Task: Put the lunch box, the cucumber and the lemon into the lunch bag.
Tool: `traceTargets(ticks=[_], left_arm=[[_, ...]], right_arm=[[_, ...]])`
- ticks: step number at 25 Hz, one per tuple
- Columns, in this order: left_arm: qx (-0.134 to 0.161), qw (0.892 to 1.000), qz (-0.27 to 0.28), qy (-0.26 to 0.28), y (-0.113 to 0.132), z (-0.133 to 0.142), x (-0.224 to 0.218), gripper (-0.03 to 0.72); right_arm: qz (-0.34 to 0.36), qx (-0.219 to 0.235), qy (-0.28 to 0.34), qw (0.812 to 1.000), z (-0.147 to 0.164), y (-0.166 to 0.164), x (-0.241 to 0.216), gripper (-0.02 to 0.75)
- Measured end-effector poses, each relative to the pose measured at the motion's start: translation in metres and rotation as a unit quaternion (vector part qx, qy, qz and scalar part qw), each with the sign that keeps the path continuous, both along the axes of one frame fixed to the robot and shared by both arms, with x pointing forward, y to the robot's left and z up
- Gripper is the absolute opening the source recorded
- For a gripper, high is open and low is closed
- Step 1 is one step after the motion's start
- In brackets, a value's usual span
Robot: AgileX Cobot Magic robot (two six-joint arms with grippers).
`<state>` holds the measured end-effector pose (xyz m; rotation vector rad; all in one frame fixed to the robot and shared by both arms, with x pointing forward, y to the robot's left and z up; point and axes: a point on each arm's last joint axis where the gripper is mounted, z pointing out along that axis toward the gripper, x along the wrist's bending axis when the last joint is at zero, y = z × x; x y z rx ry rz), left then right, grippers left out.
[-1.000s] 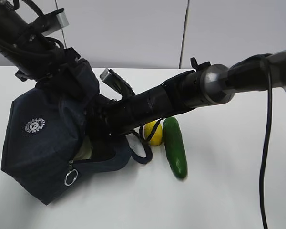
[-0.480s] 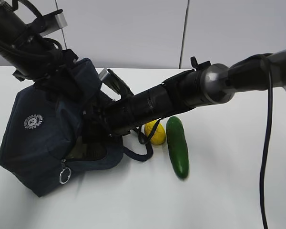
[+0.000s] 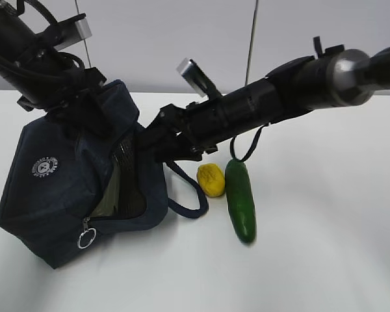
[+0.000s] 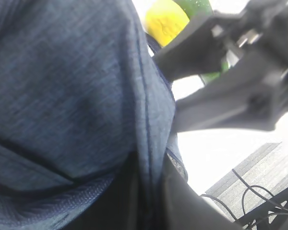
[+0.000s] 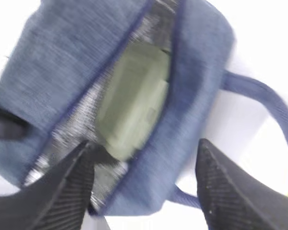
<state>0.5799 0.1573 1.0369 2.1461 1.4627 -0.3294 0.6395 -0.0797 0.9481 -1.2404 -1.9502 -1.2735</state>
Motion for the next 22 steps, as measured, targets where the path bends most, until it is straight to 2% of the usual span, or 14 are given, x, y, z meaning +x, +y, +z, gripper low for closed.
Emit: traceTargets(ticks=[6, 10, 13, 16, 22], left_arm=[[0.002, 1.0, -0.01, 0.009, 0.001, 0.004, -0.005, 0.017], [0.007, 1.0, -0.013, 0.0, 0.003, 0.009, -0.007, 0.017], [0.025, 0.999, -0.016, -0.015, 0.007, 0.018, -0.012, 0.017], [0.046, 0.999, -0.009, -0.027, 0.015, 0.026, -0.015, 0.017], [0.055, 0.998, -0.007, -0.021, 0.021, 0.027, -0.017, 0.017]], right_arm=[[-0.028, -0.017, -0.009, 0.999, 0.03, -0.036, 0.008, 0.497], [-0.017, -0.099, -0.012, 0.995, 0.04, -0.048, 0.003, 0.497], [-0.018, -0.159, 0.003, 0.987, 0.036, -0.055, 0.001, 0.497], [-0.026, -0.21, 0.019, 0.977, 0.029, -0.062, 0.001, 0.489], [-0.053, -0.301, 0.037, 0.951, 0.019, -0.075, 0.001, 0.481]])
